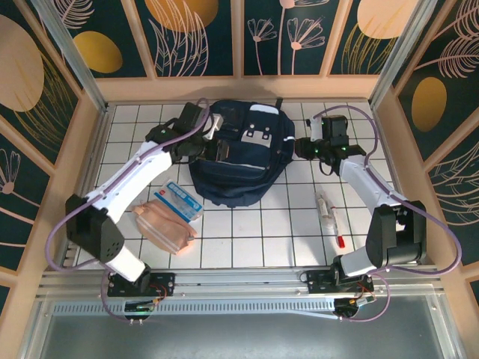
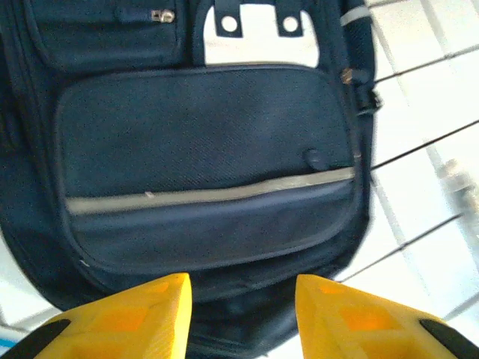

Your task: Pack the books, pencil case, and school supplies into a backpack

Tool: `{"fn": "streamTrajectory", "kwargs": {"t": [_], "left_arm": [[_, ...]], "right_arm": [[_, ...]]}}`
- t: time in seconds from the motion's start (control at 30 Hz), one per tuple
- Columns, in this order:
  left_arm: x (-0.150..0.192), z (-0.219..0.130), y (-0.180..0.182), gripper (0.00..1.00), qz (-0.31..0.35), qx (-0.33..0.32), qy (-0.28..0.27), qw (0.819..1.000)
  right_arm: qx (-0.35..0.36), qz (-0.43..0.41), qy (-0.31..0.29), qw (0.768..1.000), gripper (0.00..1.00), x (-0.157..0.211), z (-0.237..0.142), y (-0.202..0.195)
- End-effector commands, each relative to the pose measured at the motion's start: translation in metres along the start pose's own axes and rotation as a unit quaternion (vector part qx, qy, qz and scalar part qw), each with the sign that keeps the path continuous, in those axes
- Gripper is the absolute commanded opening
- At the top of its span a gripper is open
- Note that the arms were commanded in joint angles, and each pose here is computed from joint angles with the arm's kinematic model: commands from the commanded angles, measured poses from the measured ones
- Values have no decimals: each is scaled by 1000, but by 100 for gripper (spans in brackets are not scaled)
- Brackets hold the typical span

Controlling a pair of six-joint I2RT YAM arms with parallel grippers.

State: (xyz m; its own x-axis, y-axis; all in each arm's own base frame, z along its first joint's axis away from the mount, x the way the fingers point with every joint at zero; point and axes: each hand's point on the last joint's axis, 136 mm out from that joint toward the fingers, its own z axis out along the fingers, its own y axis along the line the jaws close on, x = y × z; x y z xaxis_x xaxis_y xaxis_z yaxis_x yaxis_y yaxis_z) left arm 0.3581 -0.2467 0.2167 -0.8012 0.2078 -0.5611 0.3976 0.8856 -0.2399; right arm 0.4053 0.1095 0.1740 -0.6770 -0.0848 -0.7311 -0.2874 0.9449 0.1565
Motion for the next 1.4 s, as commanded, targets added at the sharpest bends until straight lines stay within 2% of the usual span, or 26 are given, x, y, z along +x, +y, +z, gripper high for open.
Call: {"fn": "streamTrajectory", "kwargs": {"t": [0.0,0.07,0.17,0.2,0.3,0.37,0.47,0.6,0.7,0.8,0.93,1.0,1.1,1.17,1.27,1.37], "left_arm": [[28,34,9,42,169,-30,89,981],[11,41,-7,46,193,-13,70,979],[-6,59,-23,48,193,-4,57,979],[-4,67,-29,49,215,-9,60,975],[21,86,-53,50,324,-6,83,942],[31,93,-65,51,362,6,84,928],[18,100,-74,62,344,3,64,937],[16,115,-91,63,294,-6,80,953],[29,130,-105,87,277,-21,89,957],[34,138,-102,87,237,-39,92,966],[34,144,-79,86,195,-106,89,971],[36,147,-66,85,180,-145,90,969],[40,147,-55,83,164,-176,100,966],[47,142,-48,79,167,-186,114,962],[57,141,-40,67,192,-194,125,954],[60,143,-35,66,209,-198,124,950]], "right_arm": [[6,-34,-34,999,44,-18,-12,-4],[13,-30,-38,999,46,-15,-15,-11],[17,-13,-39,999,48,-15,-21,-18],[20,-9,-40,999,49,-14,-23,-20],[31,-4,-51,998,51,-10,-29,-25],[35,2,-55,998,52,-8,-31,-28],[30,10,-62,998,53,-9,-34,-27],[27,24,-75,997,54,-11,-32,-27],[31,37,-76,996,54,-14,-30,-30],[39,52,-80,995,55,-10,-27,-34],[38,55,-82,994,55,-9,-20,-35],[12,44,-80,996,54,-10,-14,-28],[-63,-24,-70,995,53,-5,0,-4],[-91,-52,-56,993,52,-2,11,3],[-112,-69,-27,991,50,-1,26,5],[-122,-72,-20,990,49,-5,35,6]]}}
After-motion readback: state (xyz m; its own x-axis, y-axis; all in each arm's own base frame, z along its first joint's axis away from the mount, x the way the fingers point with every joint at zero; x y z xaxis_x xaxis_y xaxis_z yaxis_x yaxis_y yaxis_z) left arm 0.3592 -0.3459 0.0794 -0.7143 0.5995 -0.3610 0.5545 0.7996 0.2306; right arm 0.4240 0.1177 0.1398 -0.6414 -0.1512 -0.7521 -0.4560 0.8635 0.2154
